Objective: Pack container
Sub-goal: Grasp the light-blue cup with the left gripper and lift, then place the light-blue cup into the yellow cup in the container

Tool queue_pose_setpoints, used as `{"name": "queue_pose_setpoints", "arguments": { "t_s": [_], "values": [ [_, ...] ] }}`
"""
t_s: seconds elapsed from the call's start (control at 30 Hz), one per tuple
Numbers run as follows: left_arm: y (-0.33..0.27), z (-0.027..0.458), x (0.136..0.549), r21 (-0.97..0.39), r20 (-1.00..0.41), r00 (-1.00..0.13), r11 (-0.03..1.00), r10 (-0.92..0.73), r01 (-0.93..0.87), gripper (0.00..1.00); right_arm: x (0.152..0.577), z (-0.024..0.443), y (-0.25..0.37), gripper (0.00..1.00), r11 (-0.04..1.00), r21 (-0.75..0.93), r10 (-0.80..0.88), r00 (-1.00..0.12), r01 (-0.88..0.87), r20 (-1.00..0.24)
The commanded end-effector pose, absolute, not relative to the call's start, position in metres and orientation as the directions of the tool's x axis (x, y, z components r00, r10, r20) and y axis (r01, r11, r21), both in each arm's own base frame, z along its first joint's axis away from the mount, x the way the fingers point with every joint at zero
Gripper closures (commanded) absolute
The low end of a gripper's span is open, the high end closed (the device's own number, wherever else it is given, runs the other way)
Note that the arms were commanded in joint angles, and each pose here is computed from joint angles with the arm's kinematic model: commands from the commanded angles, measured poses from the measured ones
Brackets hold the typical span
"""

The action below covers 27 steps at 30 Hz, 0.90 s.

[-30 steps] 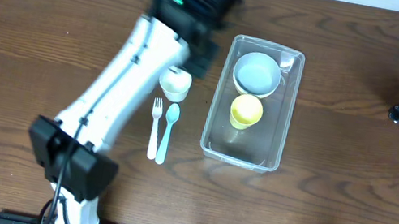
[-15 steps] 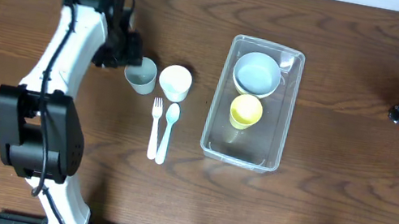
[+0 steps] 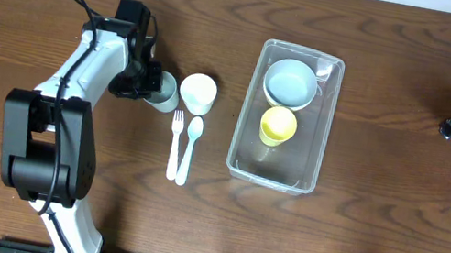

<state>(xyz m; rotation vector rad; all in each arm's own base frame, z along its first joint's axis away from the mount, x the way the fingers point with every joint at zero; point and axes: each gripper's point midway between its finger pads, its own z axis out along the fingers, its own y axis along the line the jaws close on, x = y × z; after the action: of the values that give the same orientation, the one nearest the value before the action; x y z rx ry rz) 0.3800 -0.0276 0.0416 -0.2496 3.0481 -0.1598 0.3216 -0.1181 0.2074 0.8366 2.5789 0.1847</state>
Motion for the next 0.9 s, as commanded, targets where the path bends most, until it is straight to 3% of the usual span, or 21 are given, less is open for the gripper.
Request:
{"name": "queue_pose_setpoints", "arguments": {
  "t_s": [0.0,0.27,0.4,0.6,0.87],
  "values": [
    [-0.019,0.096,0.398,-0.081,-0.208,-0.965,0.986,-0.161,-0.147,0.94,0.321,0.206,-0.120,0.01,0.815,0.242,0.579,-0.736,0.526,-0.351],
    [-0.078,0.229,0.378,-0.097,-0.408,-0.913,0.993,0.026,0.071,0.94,0.321,0.206,-0.120,0.01,0.815,0.242,0.580,-0.736,0.527,-0.351],
    [-0.143,0.255,0.355,-0.086,-0.479,-0.852,0.954,0.212,0.285,0.94,0.321,0.206,-0.120,0.01,0.815,0.242,0.580,-0.736,0.527,-0.351],
    [-0.221,0.228,0.338,-0.083,-0.450,-0.808,0.883,0.381,0.462,0.94,0.321,0.206,-0.120,0.01,0.815,0.243,0.580,-0.736,0.526,-0.351],
    [-0.276,0.141,0.325,-0.066,-0.269,-0.807,0.826,0.525,0.559,0.94,0.321,0.206,-0.120,0.01,0.815,0.242,0.580,-0.736,0.527,-0.351]
  ]
}}
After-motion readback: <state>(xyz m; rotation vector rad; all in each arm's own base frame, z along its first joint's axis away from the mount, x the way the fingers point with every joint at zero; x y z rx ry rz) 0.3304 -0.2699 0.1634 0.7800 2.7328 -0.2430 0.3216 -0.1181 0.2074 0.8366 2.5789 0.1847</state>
